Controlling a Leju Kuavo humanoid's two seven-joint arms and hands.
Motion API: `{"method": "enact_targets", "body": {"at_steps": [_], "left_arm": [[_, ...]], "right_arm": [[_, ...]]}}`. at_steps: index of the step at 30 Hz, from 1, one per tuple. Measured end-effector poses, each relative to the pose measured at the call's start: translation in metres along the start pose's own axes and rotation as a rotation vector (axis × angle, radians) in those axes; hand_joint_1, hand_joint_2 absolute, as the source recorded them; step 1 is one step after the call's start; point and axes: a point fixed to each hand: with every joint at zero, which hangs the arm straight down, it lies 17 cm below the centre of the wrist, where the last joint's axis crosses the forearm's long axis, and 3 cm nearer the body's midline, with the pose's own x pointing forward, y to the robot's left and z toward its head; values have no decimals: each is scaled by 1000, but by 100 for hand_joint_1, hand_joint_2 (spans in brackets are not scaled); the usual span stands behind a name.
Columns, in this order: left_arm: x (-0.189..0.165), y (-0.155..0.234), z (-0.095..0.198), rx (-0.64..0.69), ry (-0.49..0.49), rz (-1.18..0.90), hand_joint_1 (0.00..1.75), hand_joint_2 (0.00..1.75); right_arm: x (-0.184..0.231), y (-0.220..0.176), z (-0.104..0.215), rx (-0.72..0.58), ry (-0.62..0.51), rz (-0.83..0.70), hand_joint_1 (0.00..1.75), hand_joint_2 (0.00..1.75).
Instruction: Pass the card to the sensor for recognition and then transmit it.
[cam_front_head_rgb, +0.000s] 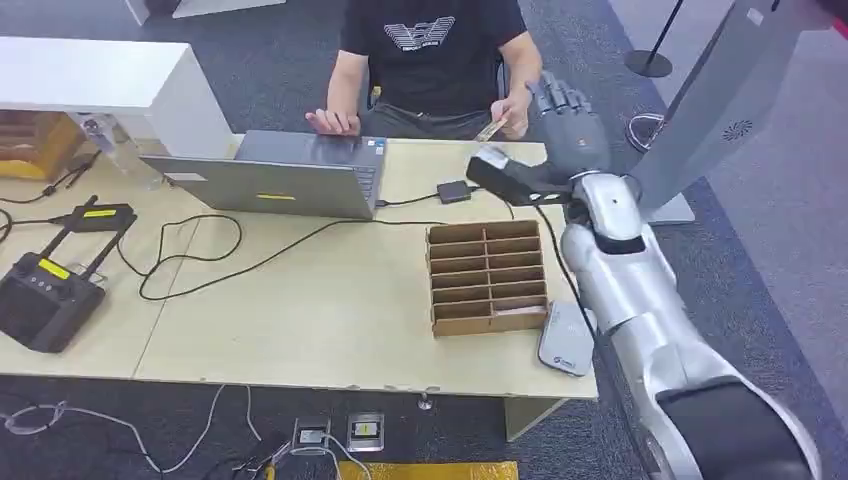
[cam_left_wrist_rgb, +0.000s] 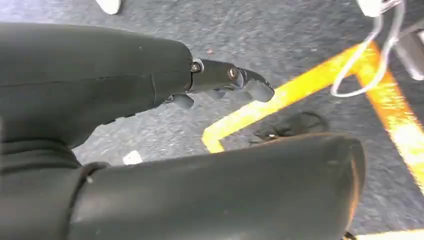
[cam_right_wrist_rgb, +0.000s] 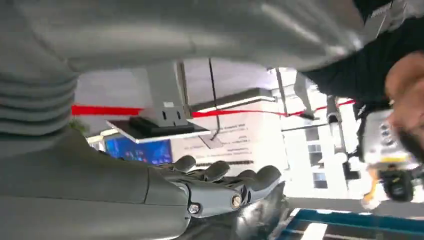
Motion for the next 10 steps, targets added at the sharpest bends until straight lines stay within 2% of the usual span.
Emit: {"method": "enact_targets", "body": {"at_steps": [3, 5, 8, 10], "left_arm": [[3, -13, 2, -76, -35, -11, 0, 0], [0, -18, 1, -116, -35, 19, 0, 0], [-12, -16, -1, -102, 32, 91, 0, 0], [-21, -7, -3, -47, 103, 181, 0, 0]], "right_arm": [[-95, -23, 13, -35, 153, -75, 0, 0], [-182, -26, 42, -14, 319, -93, 0, 0], [-297, -21, 110, 33, 585, -117, 0, 0], [-350, -12, 159, 78, 729, -127, 0, 0]]}}
